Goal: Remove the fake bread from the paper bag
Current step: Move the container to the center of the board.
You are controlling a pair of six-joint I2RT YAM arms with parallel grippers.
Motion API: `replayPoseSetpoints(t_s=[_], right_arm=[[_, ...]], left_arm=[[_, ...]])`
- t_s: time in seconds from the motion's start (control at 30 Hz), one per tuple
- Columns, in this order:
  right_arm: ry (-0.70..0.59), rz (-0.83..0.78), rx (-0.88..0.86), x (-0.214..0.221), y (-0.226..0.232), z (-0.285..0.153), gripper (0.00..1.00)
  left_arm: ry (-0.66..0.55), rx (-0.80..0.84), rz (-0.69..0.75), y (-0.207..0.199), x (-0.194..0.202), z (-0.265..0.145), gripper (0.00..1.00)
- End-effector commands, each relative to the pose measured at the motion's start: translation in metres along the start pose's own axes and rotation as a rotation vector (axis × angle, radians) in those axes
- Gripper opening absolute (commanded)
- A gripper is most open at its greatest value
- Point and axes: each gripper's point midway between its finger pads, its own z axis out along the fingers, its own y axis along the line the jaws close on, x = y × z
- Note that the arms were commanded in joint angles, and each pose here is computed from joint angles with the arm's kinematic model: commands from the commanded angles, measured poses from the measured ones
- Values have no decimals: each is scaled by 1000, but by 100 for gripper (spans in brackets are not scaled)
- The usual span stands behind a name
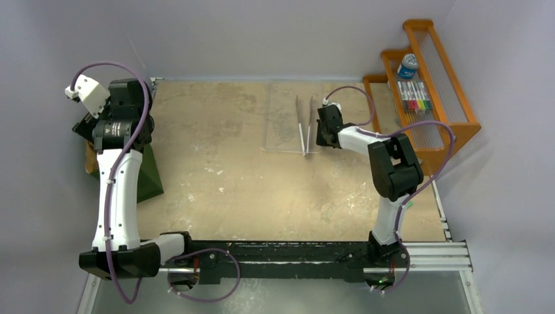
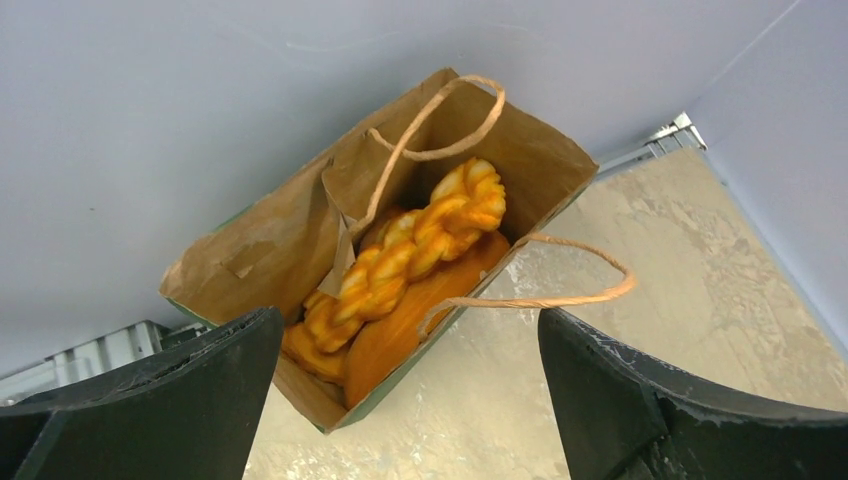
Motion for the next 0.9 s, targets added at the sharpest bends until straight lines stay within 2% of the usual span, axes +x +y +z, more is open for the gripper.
replayPoseSetpoints(t_s=[0.0, 0.2, 0.47, 0.73, 0.87], right_arm=[[66, -54, 144, 26, -52, -4, 0], [38, -48, 135, 25, -59, -11, 0], [4, -29, 87, 18, -57, -20, 0], [-8, -39, 54, 11, -52, -27, 0], [-15, -43, 48, 6, -50, -30, 0]], left_arm=[[-81, -64, 1, 16, -37, -9, 100], [-55, -94, 91, 15, -39, -5, 100], [-11, -52, 176, 13, -33, -5, 100], [34, 89, 132, 3, -36, -21, 100], [61, 109, 108, 15, -36, -37, 100]])
